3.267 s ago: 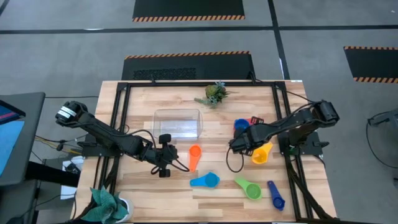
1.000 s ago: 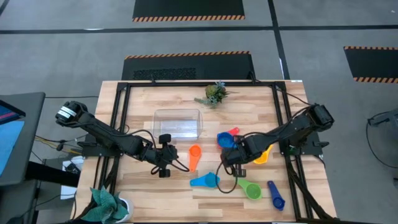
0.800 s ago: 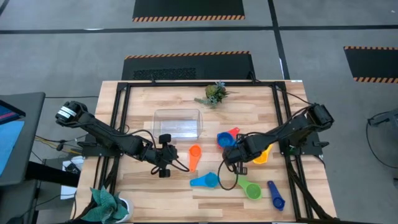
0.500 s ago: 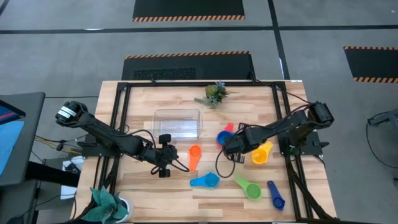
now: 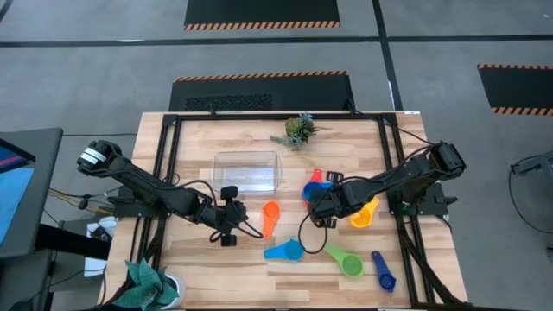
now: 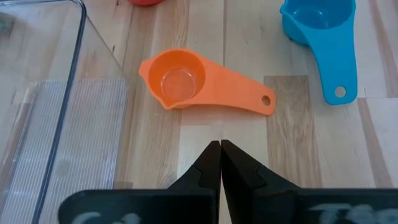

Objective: Nest measuring cups in basket
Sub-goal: Stack the blue measuring cup on top of the red measuring cup

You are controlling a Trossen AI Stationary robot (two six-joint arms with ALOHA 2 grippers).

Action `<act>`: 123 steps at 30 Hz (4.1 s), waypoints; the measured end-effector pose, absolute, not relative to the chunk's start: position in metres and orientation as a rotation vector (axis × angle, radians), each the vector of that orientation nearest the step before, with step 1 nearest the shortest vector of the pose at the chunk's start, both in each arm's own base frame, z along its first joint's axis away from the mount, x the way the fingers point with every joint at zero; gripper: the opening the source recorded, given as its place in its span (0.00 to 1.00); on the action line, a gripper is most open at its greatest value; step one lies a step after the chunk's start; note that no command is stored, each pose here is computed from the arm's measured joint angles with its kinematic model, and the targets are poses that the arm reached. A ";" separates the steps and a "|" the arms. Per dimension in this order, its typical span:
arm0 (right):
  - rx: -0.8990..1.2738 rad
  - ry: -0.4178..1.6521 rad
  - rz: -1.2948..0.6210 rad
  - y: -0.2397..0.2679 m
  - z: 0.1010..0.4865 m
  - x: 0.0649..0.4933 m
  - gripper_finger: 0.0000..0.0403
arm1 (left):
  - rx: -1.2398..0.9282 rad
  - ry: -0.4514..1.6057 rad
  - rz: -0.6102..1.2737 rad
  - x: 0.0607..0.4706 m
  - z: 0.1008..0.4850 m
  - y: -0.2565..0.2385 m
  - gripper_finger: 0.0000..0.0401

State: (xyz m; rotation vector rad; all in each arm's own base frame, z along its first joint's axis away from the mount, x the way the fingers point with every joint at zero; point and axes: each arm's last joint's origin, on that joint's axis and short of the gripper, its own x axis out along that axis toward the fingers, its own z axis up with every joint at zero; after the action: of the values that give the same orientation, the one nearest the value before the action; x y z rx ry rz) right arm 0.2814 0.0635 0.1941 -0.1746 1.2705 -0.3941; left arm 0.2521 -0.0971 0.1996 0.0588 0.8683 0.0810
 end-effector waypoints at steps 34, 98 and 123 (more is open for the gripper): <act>-0.090 1.202 -0.212 0.036 0.165 0.323 0.04 | 0.057 0.865 0.081 0.252 0.200 -0.097 0.00; -0.150 1.105 -0.069 -0.047 0.211 0.258 0.02 | 0.545 0.661 0.010 0.428 0.198 -0.092 0.00; -0.117 1.059 0.073 -0.075 0.182 0.278 0.04 | 0.505 0.796 0.012 0.469 0.163 -0.108 0.00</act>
State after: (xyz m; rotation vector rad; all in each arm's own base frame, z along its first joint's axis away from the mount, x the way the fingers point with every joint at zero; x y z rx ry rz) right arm 0.2779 -0.0751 0.1822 -0.1173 1.0590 0.0727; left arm 0.4688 -0.1075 0.1634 0.5050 0.7957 0.0124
